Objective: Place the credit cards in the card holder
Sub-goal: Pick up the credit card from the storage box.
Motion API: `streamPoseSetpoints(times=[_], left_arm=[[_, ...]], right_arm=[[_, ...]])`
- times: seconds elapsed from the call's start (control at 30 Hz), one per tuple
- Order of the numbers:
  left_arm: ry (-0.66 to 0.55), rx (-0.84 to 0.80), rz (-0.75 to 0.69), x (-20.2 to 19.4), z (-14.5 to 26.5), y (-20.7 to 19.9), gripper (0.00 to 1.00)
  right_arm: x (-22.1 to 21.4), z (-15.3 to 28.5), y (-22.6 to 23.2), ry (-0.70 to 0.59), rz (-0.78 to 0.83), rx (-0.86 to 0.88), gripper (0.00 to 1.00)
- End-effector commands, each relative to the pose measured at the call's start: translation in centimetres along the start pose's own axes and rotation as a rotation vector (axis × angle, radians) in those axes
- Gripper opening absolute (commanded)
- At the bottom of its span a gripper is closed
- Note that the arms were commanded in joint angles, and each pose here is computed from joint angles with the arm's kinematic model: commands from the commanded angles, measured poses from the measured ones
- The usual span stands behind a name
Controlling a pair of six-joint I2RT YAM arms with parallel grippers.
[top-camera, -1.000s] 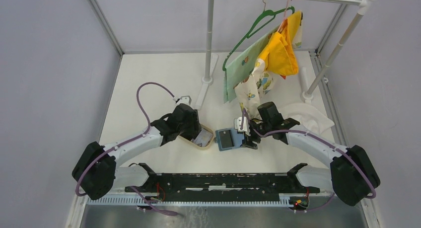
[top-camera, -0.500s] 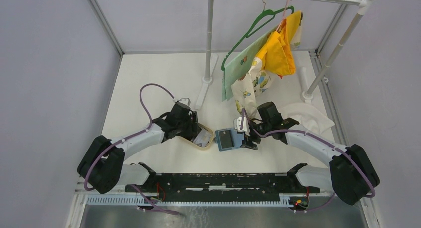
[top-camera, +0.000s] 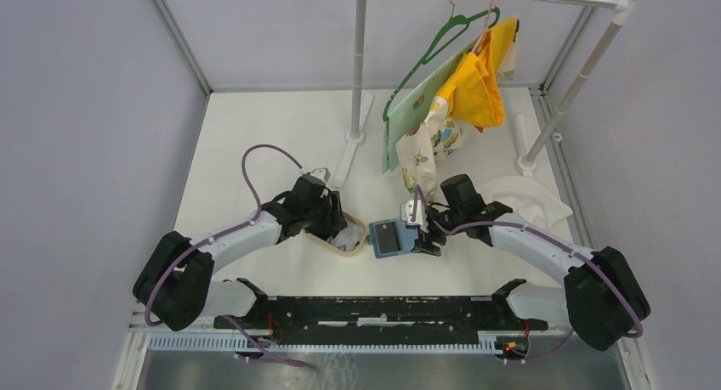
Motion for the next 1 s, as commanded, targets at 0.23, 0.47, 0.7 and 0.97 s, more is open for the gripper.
streamPoseSetpoints(times=[0.23,0.47,0.7,0.97], left_arm=[[0.045,-0.138,0.041,-0.8,-0.3,-2.3,0.54],[-0.014,-0.205,0.082,0.4,1.2,-3.7,0.41],[-0.019,-0.305,0.121,0.4,1.8,-5.3,0.31],[-0.015,-0.369,0.148,0.2,1.3,-6.0,0.26]], right_arm=[[0.5,-0.1,0.0,-0.024,0.019,0.007,0.73],[0.6,-0.1,0.0,-0.026,0.022,0.007,0.73],[0.6,0.0,0.0,-0.025,0.024,0.005,0.73],[0.6,0.0,0.0,-0.024,0.026,0.005,0.73]])
Point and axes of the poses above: each gripper's point midway between its finger pads, its own z axis back along the fingers, its own y axis along the line the jaws close on, x = y × z, the point moved 1 cm from there along z, back along the fingers, and after that the axes turned 4 degrees about z, right-handed, at the moved point
